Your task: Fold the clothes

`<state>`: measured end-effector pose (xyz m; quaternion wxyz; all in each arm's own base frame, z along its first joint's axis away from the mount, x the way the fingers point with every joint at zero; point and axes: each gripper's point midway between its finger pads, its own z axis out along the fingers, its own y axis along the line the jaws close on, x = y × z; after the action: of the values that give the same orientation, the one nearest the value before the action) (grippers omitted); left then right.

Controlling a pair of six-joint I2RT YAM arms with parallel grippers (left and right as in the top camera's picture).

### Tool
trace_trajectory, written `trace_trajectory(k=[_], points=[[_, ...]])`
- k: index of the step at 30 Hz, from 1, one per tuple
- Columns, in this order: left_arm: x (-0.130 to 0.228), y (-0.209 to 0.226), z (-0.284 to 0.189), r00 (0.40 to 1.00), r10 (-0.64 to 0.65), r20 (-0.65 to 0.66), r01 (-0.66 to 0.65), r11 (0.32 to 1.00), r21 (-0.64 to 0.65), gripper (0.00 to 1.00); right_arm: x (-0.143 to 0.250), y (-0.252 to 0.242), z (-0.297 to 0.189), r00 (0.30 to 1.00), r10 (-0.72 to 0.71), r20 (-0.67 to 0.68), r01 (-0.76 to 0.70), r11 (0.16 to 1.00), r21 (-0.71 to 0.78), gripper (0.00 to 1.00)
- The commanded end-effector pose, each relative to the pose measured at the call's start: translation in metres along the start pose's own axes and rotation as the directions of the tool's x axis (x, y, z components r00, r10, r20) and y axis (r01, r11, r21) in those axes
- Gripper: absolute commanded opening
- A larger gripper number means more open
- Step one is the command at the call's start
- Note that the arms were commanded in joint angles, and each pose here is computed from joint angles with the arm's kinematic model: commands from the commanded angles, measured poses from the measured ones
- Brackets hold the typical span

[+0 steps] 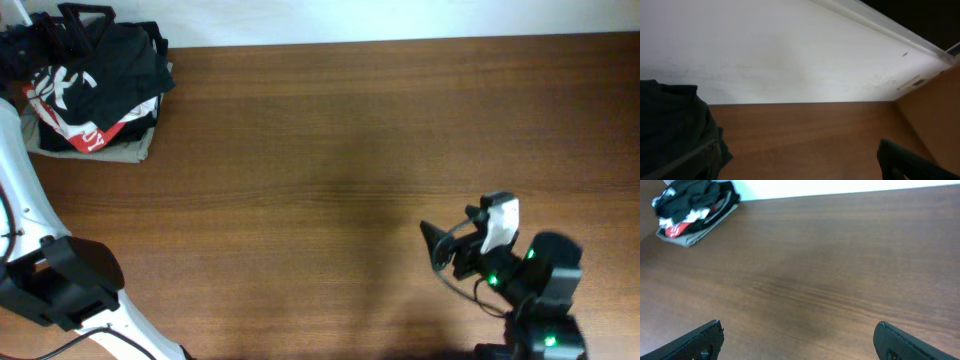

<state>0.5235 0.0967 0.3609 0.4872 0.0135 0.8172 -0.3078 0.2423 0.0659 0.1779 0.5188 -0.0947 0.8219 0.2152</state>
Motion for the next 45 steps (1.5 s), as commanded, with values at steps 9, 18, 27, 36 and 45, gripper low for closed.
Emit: trace_trajectory(k=[9,18,27,36,45], points=[[-0.006,-0.008,-0.008,1.000,0.026,0.015,-0.026,1.000,0.011,0.99,0.008,0.027,-0.006,0.963,-0.178,0.201,0.184,0.983,-0.011,0.99],[-0.006,-0.008,-0.008,1.000,0.026,0.015,-0.026,1.000,0.011,0.99,-0.012,0.035,-0.024,0.920,-0.225,0.320,0.231,0.973,0.022,0.99],[-0.006,-0.008,-0.008,1.000,0.026,0.015,-0.026,1.000,0.011,0.99,-0.027,0.036,-0.032,0.889,-0.246,0.386,0.244,0.968,0.055,0.99],[-0.006,-0.008,-0.008,1.000,0.026,0.015,-0.026,1.000,0.011,0.99,-0.036,0.027,-0.028,0.825,-0.281,0.491,0.260,0.959,0.113,0.99],[-0.006,-0.008,-0.008,1.000,0.026,0.015,-0.026,1.000,0.011,0.99,-0.035,0.022,-0.024,0.795,-0.279,0.538,0.231,0.960,0.156,0.99]])
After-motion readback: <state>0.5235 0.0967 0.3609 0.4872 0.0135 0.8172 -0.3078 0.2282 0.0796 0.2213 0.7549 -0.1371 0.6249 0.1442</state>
